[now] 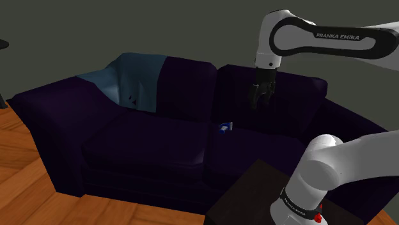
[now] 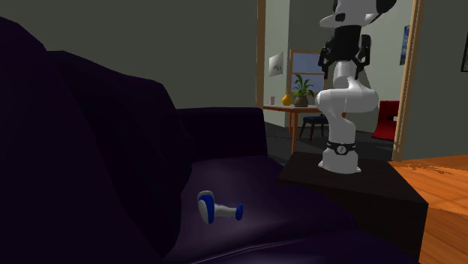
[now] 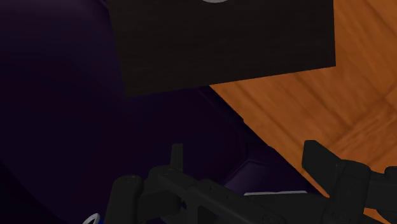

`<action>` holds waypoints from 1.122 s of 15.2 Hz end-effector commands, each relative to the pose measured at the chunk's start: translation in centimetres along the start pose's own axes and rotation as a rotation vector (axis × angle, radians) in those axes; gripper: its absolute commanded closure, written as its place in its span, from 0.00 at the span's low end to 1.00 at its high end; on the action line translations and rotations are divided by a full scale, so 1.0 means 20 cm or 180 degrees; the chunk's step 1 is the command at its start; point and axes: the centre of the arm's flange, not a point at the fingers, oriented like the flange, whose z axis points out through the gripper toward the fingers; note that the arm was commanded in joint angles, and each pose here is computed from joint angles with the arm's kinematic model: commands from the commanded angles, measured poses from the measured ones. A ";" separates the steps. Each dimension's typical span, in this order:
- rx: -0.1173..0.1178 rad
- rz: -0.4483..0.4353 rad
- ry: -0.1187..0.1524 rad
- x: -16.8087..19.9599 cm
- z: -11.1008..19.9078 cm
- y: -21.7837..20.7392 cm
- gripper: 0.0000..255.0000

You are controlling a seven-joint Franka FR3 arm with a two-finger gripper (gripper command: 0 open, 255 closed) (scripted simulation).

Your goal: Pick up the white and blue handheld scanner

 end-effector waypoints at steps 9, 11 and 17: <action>-0.0004 0.0032 0.0000 0.36 0.35 0.18 0.00; -0.0006 0.0040 0.0000 0.45 0.43 0.23 0.00; -0.0009 0.0064 0.0000 0.71 0.69 0.36 0.00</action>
